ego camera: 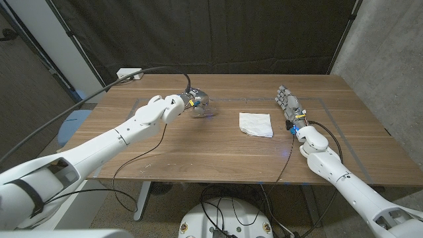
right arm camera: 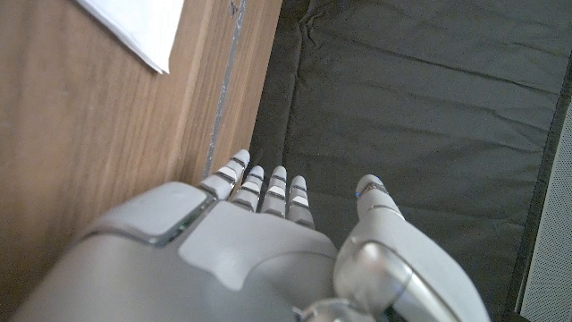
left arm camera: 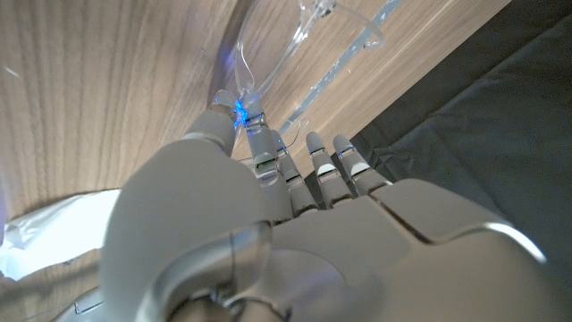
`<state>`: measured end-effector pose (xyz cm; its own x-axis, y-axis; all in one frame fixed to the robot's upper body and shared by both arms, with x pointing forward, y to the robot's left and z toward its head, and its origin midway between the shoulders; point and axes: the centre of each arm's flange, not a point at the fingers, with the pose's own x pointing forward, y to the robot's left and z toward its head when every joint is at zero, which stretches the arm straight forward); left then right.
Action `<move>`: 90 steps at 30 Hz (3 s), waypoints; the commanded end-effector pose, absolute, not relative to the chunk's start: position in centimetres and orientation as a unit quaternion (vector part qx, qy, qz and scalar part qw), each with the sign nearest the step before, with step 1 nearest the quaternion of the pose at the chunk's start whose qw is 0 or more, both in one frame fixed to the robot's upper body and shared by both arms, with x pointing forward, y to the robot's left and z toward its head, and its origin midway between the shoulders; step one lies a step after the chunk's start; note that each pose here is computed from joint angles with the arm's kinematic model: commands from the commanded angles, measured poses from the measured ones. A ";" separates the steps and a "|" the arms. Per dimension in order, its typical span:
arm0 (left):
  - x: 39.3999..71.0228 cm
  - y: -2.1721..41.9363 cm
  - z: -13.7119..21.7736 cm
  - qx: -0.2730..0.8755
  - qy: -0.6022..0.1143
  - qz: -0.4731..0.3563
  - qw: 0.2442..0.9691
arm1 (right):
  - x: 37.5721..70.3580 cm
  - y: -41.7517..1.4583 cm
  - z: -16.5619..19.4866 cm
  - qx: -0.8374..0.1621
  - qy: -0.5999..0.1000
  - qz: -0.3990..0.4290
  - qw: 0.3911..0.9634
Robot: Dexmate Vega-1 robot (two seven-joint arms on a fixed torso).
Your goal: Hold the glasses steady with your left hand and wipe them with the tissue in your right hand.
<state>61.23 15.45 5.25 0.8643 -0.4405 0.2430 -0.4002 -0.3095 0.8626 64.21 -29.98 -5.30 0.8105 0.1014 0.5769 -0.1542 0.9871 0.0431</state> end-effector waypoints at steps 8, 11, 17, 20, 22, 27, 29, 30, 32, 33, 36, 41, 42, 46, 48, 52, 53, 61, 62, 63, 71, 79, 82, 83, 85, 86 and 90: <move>59.1 16.3 6.5 0.733 -0.328 0.050 0.594 | 63.3 -29.8 -5.6 0.035 -0.303 0.064 0.950; 58.9 16.5 6.5 0.710 -0.335 0.061 0.616 | 63.0 -29.7 -5.6 0.022 -0.304 0.057 0.951; 58.7 16.7 6.5 0.685 -0.347 0.068 0.637 | 62.4 -29.4 -5.3 -0.015 -0.306 0.041 0.951; 58.7 16.9 6.5 0.668 -0.353 0.064 0.652 | 61.8 -29.2 -5.1 -0.041 -0.308 0.025 0.950; 58.8 17.0 6.5 0.657 -0.357 0.059 0.661 | 61.5 -29.1 -5.0 -0.060 -0.311 0.010 0.948; 59.1 17.2 6.6 0.631 -0.361 0.048 0.686 | 60.1 -28.5 -4.5 -0.122 -0.320 -0.023 0.939; 59.2 17.3 6.7 0.620 -0.361 0.041 0.695 | 59.6 -28.3 -4.3 -0.148 -0.322 -0.034 0.935; 59.3 17.3 6.7 0.616 -0.360 0.039 0.699 | 59.3 -28.2 -4.2 -0.162 -0.322 -0.038 0.932; 59.4 17.4 6.9 0.609 -0.358 0.032 0.707 | 58.7 -27.9 -3.9 -0.190 -0.321 -0.045 0.927; 59.5 17.4 6.9 0.605 -0.357 0.028 0.711 | 58.4 -27.8 -3.8 -0.204 -0.320 -0.046 0.924; 59.7 17.5 7.1 0.594 -0.355 0.018 0.721 | 57.7 -27.5 -3.6 -0.243 -0.315 -0.053 0.916; 60.3 17.7 7.5 0.574 -0.352 -0.009 0.740 | 56.5 -26.7 -3.5 -0.304 -0.306 -0.064 0.900; 60.4 17.7 7.5 0.568 -0.351 -0.015 0.745 | 56.3 -26.6 -3.5 -0.314 -0.302 -0.065 0.898; 60.9 17.9 7.9 0.549 -0.347 -0.038 0.760 | 55.6 -25.8 -3.5 -0.357 -0.291 -0.074 0.885; 61.1 17.9 8.1 0.545 -0.348 -0.045 0.762 | 55.4 -25.5 -3.5 -0.376 -0.286 -0.078 0.878; 61.3 18.0 8.6 0.535 -0.351 -0.058 0.767 | 54.8 -24.5 -3.6 -0.412 -0.276 -0.088 0.864; 61.4 18.0 8.9 0.532 -0.351 -0.062 0.768 | 54.5 -24.0 -3.7 -0.431 -0.269 -0.091 0.856; 61.8 18.1 9.9 0.500 -0.356 -0.096 0.784 | 53.6 -22.2 -4.3 -0.491 -0.246 -0.109 0.828; 61.8 18.1 10.0 0.495 -0.357 -0.100 0.786 | 53.5 -21.9 -4.3 -0.501 -0.243 -0.114 0.823; 61.9 18.1 10.1 0.491 -0.356 -0.105 0.788 | 53.4 -21.7 -4.4 -0.508 -0.241 -0.117 0.819; 62.0 18.1 10.7 0.465 -0.358 -0.141 0.797 | 53.4 -20.8 -4.9 -0.534 -0.232 -0.160 0.797; 62.3 18.6 11.2 0.426 -0.348 -0.179 0.816 | 54.6 -20.3 -5.4 -0.559 -0.204 -0.170 0.785; 62.2 18.8 11.4 0.424 -0.348 -0.178 0.817 | 55.1 -20.1 -5.7 -0.569 -0.199 -0.170 0.780; 62.2 18.8 11.4 0.424 -0.348 -0.177 0.817 | 55.3 -20.0 -5.7 -0.573 -0.196 -0.170 0.778; 62.2 18.9 11.5 0.423 -0.347 -0.178 0.818 | 55.6 -19.9 -5.8 -0.577 -0.187 -0.168 0.777; 62.1 18.9 11.6 0.424 -0.347 -0.177 0.818 | 55.8 -19.8 -5.8 -0.580 -0.184 -0.165 0.776; 62.1 19.0 11.8 0.420 -0.346 -0.181 0.819 | 56.5 -19.7 -6.0 -0.589 -0.172 -0.163 0.773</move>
